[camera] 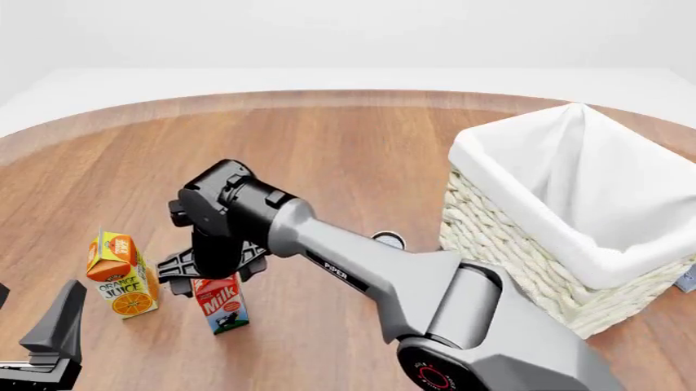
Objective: Pick the milk and place it in the basket.
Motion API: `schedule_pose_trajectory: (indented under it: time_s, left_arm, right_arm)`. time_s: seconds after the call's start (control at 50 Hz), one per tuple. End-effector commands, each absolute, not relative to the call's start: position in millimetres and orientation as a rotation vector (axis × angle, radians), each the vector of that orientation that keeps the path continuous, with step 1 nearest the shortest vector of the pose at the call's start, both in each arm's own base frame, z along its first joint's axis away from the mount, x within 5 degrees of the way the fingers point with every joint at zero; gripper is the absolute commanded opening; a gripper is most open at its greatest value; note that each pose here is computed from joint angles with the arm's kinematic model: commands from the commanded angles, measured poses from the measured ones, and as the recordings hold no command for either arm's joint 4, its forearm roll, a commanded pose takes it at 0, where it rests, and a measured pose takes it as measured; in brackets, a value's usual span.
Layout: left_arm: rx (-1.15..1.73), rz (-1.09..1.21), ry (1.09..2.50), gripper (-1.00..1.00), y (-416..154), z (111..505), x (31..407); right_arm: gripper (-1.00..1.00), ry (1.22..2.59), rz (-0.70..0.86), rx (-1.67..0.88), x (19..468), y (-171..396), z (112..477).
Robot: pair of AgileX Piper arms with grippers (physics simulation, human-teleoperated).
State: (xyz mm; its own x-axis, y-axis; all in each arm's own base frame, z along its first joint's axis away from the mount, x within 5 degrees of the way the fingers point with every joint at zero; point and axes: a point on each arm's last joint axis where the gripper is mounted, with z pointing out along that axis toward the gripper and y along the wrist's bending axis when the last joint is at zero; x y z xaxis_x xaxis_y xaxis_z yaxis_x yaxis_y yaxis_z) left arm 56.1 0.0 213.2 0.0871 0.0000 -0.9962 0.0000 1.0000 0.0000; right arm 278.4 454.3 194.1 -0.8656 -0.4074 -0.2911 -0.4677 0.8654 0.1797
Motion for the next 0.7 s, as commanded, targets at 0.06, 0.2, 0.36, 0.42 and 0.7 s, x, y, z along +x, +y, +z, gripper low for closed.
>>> schedule_pose_trajectory:
  time_s: [0.06, 0.2, 0.36, 0.42, 0.7]
  left_arm:
    - [0.0, 0.0, 1.484, 1.0, 0, 213, 56]
    - [0.0, 0.0, 1.484, 1.0, 0, 213, 56]
    - [0.0, 0.0, 1.484, 1.0, 0, 213, 56]
    - [0.0, 0.0, 1.484, 1.0, 0, 213, 56]
    - [0.0, 0.0, 1.484, 1.0, 0, 213, 56]
  right_arm:
    - [1.0, 2.798, 0.357, -0.66, 281, 456, 188]
    - [1.0, 2.795, 0.364, -0.657, 280, 458, 187]
    - [1.0, 2.797, 0.362, -0.648, 284, 458, 183]
    - [1.0, 2.796, 0.365, -0.647, 284, 459, 183]
    - [1.0, 2.807, 0.359, -0.627, 288, 460, 173]
